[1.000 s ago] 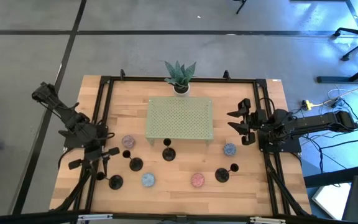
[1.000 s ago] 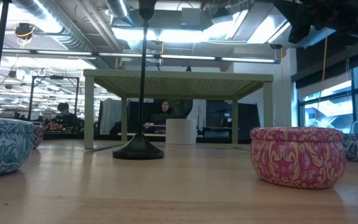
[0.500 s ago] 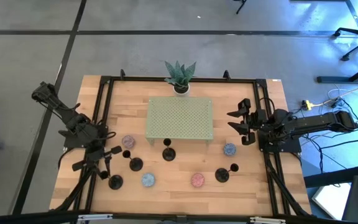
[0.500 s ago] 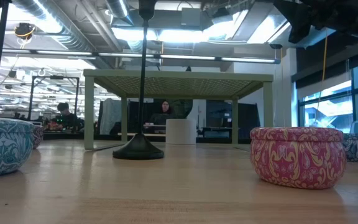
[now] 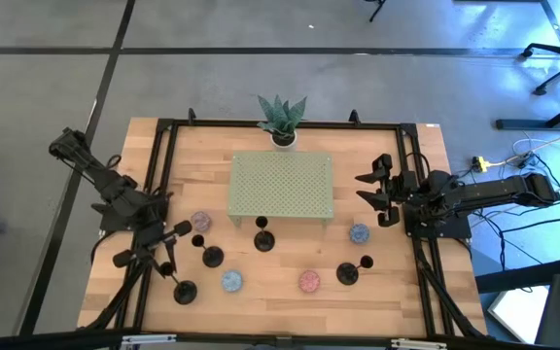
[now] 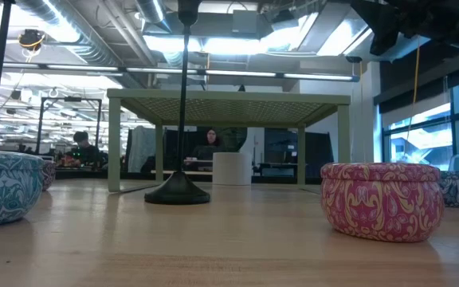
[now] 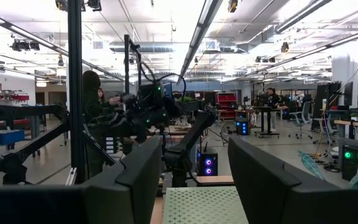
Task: Pick & Place candle stick holders
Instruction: Put the black candle holder on the shelf
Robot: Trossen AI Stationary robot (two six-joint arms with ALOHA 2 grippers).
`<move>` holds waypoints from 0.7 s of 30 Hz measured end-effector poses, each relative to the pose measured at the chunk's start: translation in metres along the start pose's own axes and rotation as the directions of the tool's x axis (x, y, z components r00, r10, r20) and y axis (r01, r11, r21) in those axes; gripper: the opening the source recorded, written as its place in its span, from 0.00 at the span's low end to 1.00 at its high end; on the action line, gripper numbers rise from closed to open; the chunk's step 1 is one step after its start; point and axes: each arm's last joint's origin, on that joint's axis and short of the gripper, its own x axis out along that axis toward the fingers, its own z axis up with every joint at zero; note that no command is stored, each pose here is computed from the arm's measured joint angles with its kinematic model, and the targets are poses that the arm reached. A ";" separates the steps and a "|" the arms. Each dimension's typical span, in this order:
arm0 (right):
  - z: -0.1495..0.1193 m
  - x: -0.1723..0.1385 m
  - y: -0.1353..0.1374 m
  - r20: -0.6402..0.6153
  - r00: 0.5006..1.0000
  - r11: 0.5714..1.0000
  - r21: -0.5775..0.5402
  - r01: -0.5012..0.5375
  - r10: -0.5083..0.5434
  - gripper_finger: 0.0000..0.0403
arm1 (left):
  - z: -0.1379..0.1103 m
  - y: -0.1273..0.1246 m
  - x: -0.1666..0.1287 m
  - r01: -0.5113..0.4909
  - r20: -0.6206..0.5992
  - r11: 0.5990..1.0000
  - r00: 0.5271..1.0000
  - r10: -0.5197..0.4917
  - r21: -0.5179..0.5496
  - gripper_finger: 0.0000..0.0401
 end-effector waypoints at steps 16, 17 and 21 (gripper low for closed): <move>0.004 0.000 0.000 0.039 0.999 1.000 0.002 0.000 0.000 0.47 | 0.025 0.003 -0.028 -0.522 -0.134 0.840 0.852 0.506 -0.144 0.28; 0.004 0.000 0.000 0.039 0.999 1.000 0.002 0.000 0.000 0.47 | 0.027 0.002 -0.029 -0.532 -0.135 0.832 0.846 0.516 -0.157 0.28; 0.004 0.000 0.000 0.040 0.999 1.000 0.002 0.000 0.000 0.47 | 0.029 0.001 -0.032 -0.536 -0.144 0.818 0.844 0.516 -0.208 0.28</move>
